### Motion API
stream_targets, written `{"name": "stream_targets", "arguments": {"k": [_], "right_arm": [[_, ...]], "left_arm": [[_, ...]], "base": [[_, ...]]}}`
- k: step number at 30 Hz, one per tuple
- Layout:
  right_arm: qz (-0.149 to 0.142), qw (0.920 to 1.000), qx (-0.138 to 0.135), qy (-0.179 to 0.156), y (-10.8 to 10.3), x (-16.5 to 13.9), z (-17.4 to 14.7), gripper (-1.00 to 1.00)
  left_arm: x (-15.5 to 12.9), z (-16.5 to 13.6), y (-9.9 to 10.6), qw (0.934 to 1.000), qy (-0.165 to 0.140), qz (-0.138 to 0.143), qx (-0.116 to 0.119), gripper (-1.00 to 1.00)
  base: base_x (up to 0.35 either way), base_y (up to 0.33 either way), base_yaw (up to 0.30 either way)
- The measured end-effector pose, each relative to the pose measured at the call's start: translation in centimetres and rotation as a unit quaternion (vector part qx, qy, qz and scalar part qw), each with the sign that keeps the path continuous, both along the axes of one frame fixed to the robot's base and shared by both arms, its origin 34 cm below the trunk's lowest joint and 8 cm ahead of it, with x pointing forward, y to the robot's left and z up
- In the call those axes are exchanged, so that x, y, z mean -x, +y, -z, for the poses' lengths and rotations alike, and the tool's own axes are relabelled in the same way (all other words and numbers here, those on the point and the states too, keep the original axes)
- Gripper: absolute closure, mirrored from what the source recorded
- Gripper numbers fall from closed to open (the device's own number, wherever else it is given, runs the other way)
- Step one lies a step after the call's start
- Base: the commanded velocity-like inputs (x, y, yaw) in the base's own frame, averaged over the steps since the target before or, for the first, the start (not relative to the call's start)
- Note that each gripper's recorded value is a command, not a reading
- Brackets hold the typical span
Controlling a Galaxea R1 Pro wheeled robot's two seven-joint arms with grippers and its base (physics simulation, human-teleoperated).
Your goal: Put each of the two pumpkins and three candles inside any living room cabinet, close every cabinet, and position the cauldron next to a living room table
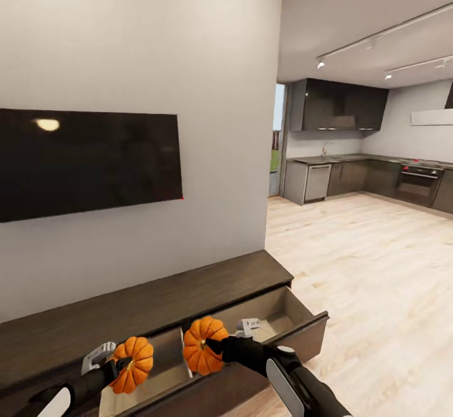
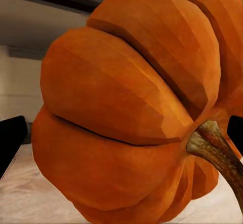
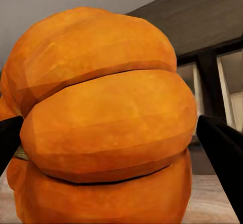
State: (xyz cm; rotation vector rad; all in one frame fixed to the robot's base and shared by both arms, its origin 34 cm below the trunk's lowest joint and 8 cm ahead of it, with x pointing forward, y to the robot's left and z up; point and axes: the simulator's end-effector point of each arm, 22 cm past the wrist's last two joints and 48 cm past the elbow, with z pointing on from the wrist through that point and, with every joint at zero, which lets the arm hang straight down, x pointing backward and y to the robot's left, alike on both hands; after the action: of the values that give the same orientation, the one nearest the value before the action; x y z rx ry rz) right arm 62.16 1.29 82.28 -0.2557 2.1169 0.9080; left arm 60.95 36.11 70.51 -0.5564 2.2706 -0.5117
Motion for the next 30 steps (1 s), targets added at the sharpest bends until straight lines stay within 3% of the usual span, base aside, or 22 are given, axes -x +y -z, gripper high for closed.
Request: {"name": "stream_targets", "arguments": {"k": [14,30], "right_arm": [[-0.001,1.0,-0.001,-0.002,-0.31,-0.01,-0.02,1.0],[0.0,1.0,-0.003,-0.002,-0.32,-0.04,-0.05,1.0]], "left_arm": [[-0.05,-0.08,0.03,1.0,-0.001,-0.002,0.001,1.0],[-0.08,-0.07,0.04,1.0,-0.001,-0.002,0.001,1.0]], "base": [[0.204,-0.024,0.265],[0.277,0.006,0.038]]}}
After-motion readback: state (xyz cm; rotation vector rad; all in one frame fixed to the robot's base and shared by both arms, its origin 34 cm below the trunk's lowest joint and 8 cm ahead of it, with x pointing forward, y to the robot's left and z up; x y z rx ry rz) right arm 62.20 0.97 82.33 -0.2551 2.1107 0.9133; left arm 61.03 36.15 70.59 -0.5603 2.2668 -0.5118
